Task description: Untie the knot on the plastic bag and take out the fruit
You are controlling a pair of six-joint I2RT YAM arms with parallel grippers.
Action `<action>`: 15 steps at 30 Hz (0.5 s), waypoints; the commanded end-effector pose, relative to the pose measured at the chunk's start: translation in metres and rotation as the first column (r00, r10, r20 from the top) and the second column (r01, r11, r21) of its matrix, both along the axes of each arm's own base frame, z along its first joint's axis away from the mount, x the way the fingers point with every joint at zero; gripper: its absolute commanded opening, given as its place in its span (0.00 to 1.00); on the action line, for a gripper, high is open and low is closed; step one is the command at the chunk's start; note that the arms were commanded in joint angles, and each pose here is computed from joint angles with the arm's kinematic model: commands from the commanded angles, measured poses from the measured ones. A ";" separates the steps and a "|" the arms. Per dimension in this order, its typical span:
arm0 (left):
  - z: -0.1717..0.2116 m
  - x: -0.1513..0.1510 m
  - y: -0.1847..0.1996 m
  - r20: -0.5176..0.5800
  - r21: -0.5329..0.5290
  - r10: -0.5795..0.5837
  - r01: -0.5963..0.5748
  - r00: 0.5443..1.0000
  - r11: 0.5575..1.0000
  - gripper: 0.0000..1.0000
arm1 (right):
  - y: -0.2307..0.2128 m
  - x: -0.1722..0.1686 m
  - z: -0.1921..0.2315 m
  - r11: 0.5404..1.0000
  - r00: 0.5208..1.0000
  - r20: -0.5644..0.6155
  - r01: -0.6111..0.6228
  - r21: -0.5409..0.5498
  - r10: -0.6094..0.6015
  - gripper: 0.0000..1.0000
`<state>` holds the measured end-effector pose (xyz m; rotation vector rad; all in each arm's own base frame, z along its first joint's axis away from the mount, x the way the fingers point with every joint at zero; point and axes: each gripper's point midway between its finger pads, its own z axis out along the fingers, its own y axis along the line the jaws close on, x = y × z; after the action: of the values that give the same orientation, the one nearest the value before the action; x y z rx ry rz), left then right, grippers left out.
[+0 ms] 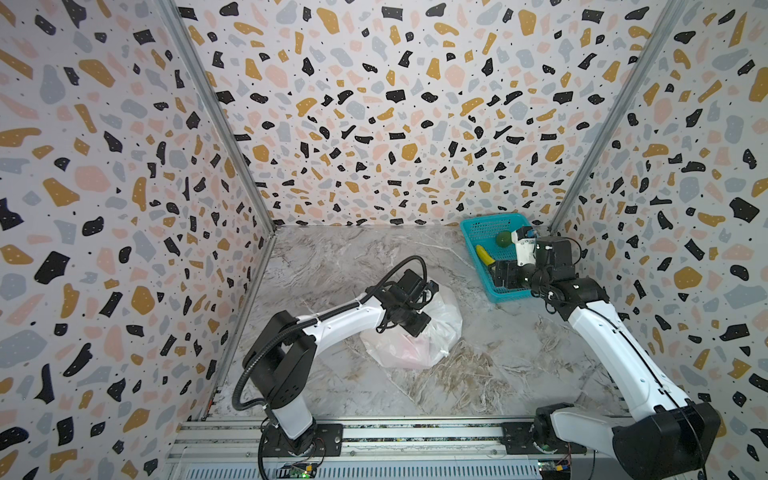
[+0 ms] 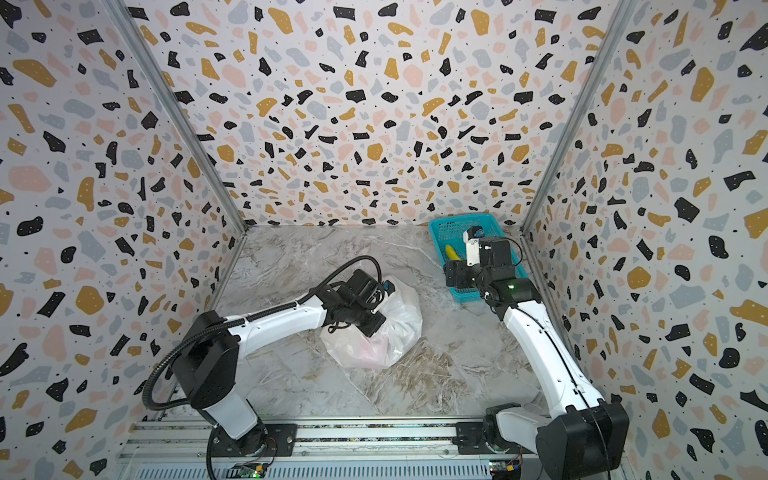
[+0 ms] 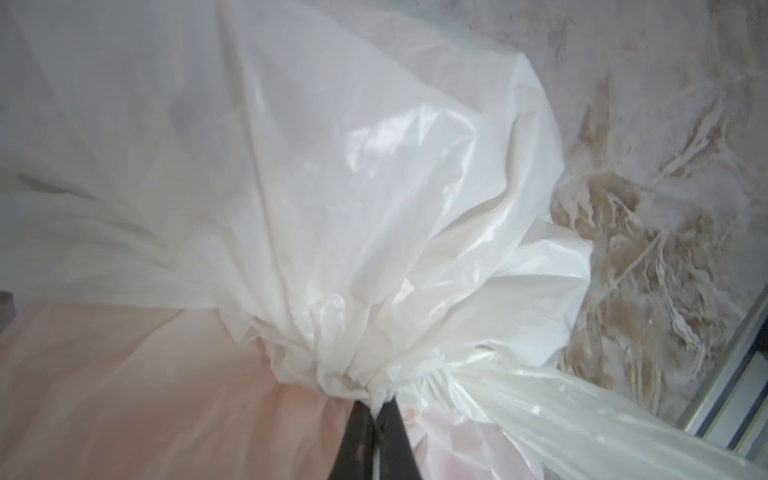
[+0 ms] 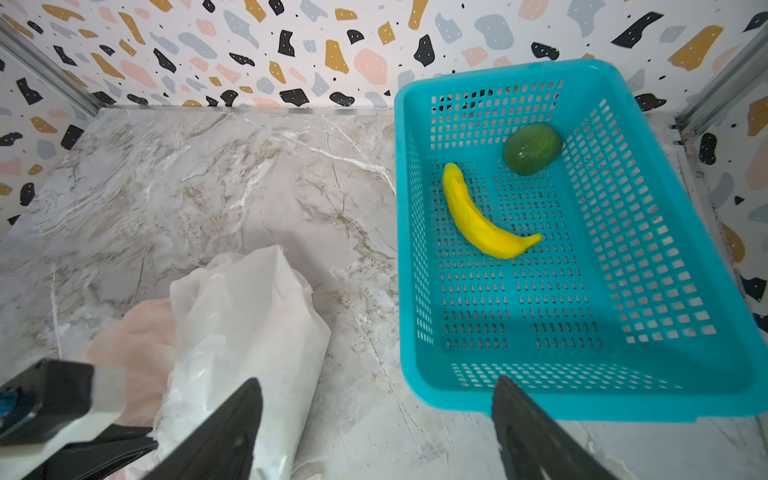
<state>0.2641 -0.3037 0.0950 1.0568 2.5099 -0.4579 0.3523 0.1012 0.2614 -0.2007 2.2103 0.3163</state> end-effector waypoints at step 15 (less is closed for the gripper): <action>0.089 -0.002 0.052 0.240 -0.105 0.199 -0.178 0.950 0.978 0.66 | 0.057 -0.048 -0.012 0.944 0.945 0.034 -0.327 0.032 0.326 0.88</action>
<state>0.2556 -0.2651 0.1610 0.9127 2.3741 -0.3732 0.3175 0.1365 0.2271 -0.4013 2.2567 0.4822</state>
